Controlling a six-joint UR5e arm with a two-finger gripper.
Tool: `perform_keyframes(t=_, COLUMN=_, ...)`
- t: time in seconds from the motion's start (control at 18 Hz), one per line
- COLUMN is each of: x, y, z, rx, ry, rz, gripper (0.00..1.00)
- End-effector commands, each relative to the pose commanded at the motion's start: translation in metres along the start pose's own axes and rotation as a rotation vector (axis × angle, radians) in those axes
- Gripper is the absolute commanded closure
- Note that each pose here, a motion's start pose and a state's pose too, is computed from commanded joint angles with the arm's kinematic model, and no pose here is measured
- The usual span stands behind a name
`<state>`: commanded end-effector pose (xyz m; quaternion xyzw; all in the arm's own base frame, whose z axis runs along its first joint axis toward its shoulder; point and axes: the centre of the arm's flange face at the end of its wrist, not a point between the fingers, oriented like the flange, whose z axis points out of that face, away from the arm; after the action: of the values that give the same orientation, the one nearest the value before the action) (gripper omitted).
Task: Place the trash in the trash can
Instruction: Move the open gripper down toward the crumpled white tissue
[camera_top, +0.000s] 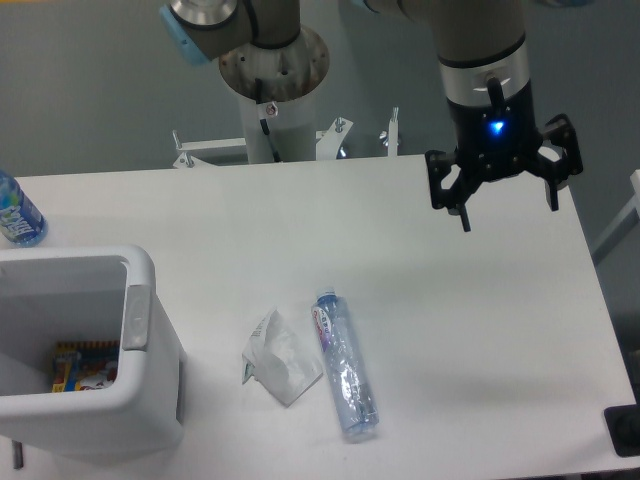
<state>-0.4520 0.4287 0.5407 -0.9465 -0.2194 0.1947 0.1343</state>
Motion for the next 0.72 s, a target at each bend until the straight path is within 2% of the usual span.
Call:
perform_keyframes(t=0.5, x=0.005, y=-0.001, z=0.004, rx=-0.002, ry=0.008, rz=-0.008, gripper=0.0)
perform_keyframes(t=0.72, x=0.014, y=0.002, z=0.02, rx=-0.02, ry=0.035, rz=0.003, gripper=0.0)
